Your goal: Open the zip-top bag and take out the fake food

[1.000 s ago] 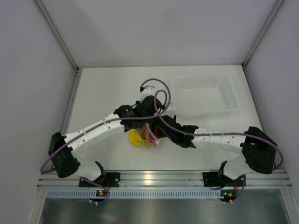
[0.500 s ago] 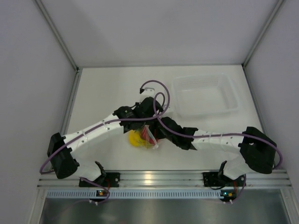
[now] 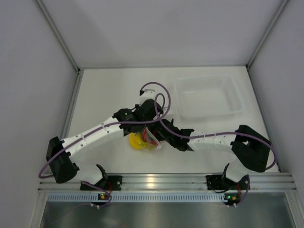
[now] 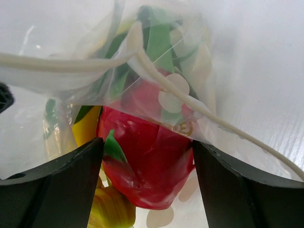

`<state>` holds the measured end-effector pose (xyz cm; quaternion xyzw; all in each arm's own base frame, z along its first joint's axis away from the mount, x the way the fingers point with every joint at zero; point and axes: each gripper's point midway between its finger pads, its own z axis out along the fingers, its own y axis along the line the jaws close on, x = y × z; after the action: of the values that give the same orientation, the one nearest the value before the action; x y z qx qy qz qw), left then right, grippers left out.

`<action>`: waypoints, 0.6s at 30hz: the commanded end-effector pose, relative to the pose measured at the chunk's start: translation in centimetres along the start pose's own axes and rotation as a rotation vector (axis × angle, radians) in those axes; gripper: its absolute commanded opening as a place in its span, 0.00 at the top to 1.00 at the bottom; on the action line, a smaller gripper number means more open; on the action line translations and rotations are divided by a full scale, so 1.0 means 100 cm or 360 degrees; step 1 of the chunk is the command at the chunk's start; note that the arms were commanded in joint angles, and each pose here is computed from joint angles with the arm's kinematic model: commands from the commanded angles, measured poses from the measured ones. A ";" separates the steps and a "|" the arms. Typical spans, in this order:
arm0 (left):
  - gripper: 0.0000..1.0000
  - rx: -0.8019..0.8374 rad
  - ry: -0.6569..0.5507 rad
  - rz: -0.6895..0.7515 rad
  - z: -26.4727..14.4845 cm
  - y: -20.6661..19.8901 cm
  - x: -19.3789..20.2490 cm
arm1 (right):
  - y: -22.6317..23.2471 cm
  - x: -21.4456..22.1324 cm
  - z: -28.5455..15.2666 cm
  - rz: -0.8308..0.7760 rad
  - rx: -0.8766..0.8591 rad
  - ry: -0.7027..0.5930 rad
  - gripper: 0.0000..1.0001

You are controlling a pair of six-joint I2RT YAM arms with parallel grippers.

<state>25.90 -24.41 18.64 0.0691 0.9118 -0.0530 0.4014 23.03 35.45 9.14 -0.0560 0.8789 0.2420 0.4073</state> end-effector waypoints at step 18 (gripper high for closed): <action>1.00 0.0443 -0.0211 -0.0270 -0.023 -0.063 -0.043 | 0.030 0.058 0.042 -0.0170 -0.0133 0.0336 0.07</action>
<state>26.52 -21.20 19.18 0.0595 0.9044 0.0071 0.4224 24.42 38.53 7.42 -0.0470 0.8864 0.2465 0.3891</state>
